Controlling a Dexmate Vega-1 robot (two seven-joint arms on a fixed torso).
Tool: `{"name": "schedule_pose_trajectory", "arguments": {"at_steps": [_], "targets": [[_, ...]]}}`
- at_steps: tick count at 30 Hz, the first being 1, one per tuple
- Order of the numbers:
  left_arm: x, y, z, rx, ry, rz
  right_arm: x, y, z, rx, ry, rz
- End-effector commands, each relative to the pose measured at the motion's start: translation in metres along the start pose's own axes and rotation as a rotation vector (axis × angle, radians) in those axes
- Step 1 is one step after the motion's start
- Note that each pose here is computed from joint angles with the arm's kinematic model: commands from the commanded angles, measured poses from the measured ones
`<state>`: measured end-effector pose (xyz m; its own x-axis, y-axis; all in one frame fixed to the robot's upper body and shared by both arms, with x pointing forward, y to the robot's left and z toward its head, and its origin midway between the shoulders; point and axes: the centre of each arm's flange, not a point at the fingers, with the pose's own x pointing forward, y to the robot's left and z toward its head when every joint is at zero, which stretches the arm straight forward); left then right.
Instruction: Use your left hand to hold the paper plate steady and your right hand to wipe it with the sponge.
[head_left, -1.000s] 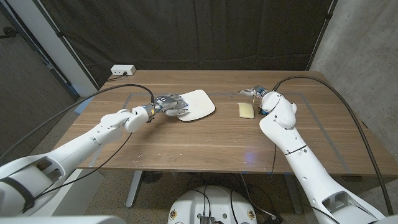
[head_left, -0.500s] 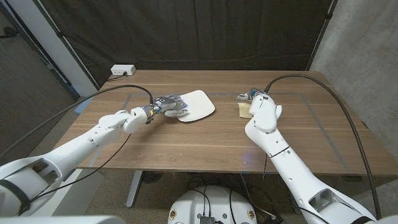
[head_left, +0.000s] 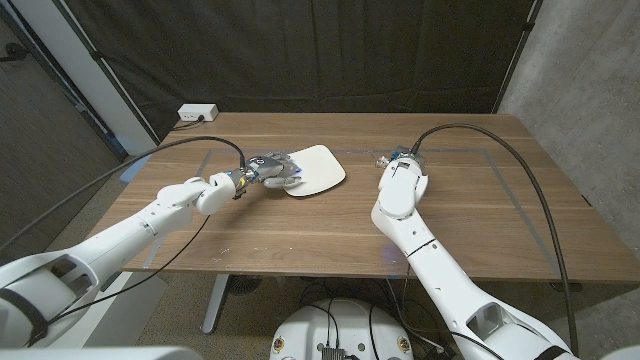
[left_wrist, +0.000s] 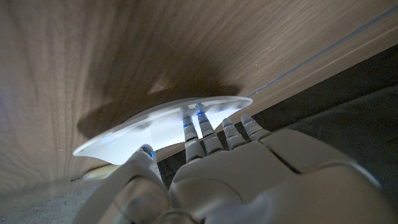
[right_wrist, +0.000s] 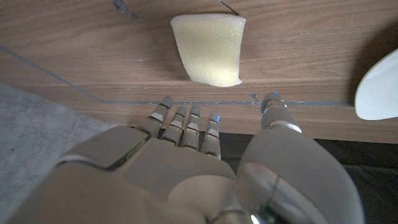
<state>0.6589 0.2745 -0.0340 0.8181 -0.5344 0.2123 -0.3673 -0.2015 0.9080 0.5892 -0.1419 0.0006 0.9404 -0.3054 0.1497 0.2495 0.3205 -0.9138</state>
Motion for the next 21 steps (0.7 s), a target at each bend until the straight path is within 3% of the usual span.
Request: {"name": "schedule_pose_trajectory", "arguments": {"at_steps": [1,21], "targets": [[0.001,0.0,-0.002,-0.011,-0.005,0.002,0.0,0.022,0.005,-0.032,0.094,-0.017],[0.003,0.0,-0.007,-0.024,-0.008,-0.002,0.011,0.04,0.001,-0.03,0.2,0.102]]}}
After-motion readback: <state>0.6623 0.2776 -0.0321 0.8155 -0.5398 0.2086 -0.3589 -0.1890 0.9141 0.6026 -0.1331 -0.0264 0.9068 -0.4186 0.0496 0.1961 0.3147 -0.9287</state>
